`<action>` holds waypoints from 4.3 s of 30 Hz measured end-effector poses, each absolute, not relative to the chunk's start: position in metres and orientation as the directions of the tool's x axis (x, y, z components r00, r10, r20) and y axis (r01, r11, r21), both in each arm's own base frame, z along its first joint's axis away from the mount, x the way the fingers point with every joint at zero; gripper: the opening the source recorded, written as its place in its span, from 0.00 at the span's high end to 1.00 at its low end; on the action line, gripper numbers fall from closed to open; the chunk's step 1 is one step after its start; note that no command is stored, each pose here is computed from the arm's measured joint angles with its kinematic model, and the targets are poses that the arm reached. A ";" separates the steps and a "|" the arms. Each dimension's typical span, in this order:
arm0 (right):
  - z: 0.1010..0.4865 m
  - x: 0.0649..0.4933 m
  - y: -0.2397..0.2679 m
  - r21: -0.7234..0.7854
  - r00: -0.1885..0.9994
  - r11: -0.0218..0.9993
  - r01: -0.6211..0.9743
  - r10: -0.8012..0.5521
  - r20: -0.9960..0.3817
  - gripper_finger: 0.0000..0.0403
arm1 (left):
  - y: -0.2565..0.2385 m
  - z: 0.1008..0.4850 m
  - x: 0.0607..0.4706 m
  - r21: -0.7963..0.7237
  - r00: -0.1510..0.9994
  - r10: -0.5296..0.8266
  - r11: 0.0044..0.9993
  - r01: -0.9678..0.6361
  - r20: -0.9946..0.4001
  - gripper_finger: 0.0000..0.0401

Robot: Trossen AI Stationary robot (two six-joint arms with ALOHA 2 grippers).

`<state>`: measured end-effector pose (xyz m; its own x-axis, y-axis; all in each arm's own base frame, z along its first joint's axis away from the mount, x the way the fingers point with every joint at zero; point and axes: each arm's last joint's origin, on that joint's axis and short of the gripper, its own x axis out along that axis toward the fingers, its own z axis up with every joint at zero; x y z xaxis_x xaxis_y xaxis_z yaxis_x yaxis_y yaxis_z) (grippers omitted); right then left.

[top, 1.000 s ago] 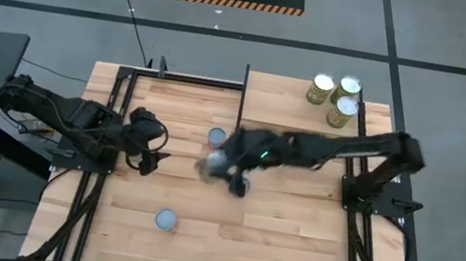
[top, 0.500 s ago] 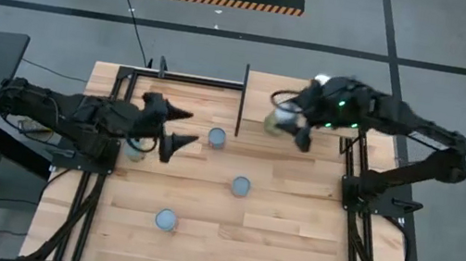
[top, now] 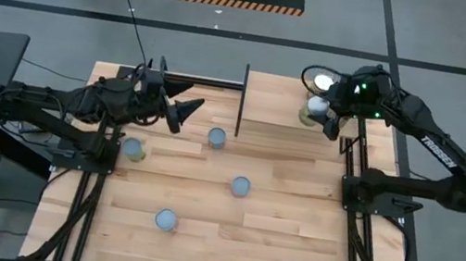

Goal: Pick and place cans onto a shelf
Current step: Put the large canned pears on the shelf, then adjust the cans on the shelf

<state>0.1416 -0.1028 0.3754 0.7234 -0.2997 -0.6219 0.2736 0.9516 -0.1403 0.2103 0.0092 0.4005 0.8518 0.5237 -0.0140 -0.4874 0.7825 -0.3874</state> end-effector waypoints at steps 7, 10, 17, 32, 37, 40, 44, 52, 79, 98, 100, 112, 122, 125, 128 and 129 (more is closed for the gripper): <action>0.362 0.130 -0.128 -0.109 0.704 0.949 0.297 -0.295 -0.646 0.20 | 0.014 0.403 0.210 -0.409 0.838 0.545 0.767 -0.494 0.010 0.12; 0.358 0.130 -0.136 -0.129 0.688 0.951 0.282 -0.294 -0.663 0.20 | 0.014 0.403 0.210 -0.409 0.838 0.545 0.767 -0.494 0.010 0.12; 0.348 0.133 -0.147 -0.118 0.646 0.954 0.277 -0.275 -0.712 0.20 | 0.014 0.403 0.210 -0.410 0.839 0.545 0.767 -0.494 0.010 0.12; 0.343 0.135 -0.152 -0.138 0.597 0.946 0.293 -0.294 -0.747 0.17 | 0.014 0.403 0.210 -0.409 0.839 0.544 0.767 -0.493 0.009 0.12; 0.342 0.135 -0.152 -0.148 0.579 0.942 0.302 -0.305 -0.756 0.16 | 0.014 0.403 0.210 -0.408 0.839 0.544 0.768 -0.494 0.009 0.12; 0.342 0.135 -0.152 -0.149 0.578 0.941 0.303 -0.305 -0.757 0.15 | 0.014 0.403 0.210 -0.404 0.839 0.544 0.769 -0.495 0.009 0.12; 0.342 0.135 -0.152 -0.148 0.578 0.941 0.303 -0.305 -0.757 0.13 | 0.014 0.403 0.210 -0.402 0.839 0.544 0.770 -0.495 0.009 0.12; 0.342 0.134 -0.153 -0.168 0.559 0.933 0.317 -0.327 -0.762 0.10 | 0.014 0.403 0.210 -0.402 0.839 0.544 0.770 -0.495 0.009 0.12; 0.376 0.135 -0.145 -0.153 0.612 0.921 0.358 -0.355 -0.707 0.10 | 0.014 0.403 0.210 -0.399 0.839 0.544 0.771 -0.496 0.009 0.12; 0.400 0.125 -0.134 0.036 0.559 0.785 0.618 -0.408 -0.722 0.63 | 0.014 0.403 0.210 -0.399 0.839 0.544 0.772 -0.496 0.009 0.12; 0.400 0.125 -0.134 0.037 0.548 0.770 0.637 -0.420 -0.723 0.76 | 0.014 0.403 0.210 -0.399 0.839 0.544 0.772 -0.496 0.009 0.12; 0.369 0.128 -0.140 0.095 0.462 0.673 0.734 -0.391 -0.796 0.97 | 0.014 0.403 0.210 -0.395 0.841 0.542 0.774 -0.495 0.009 0.12; 0.354 0.133 -0.143 0.142 0.468 0.640 0.755 -0.375 -0.800 0.98 | 0.014 0.403 0.210 -0.367 0.841 0.541 0.784 -0.501 0.009 0.12; 0.354 0.133 -0.142 0.152 0.475 0.644 0.749 -0.364 -0.801 0.99 | 0.014 0.403 0.210 -0.367 0.841 0.541 0.784 -0.501 0.009 0.12; 0.354 0.134 -0.141 0.170 0.488 0.649 0.742 -0.349 -0.800 0.99 | 0.014 0.403 0.210 -0.367 0.841 0.541 0.784 -0.500 0.009 0.12; 0.354 0.134 -0.141 0.174 0.488 0.645 0.744 -0.348 -0.801 0.99 | 0.014 0.403 0.210 -0.367 0.841 0.541 0.784 -0.500 0.009 0.12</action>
<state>0.1337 -0.1412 0.3540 0.4880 -0.3475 -0.8007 0.7444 0.6447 0.1740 0.2102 0.0142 0.4030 0.8411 0.5409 0.0088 -0.5004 0.7841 -0.3672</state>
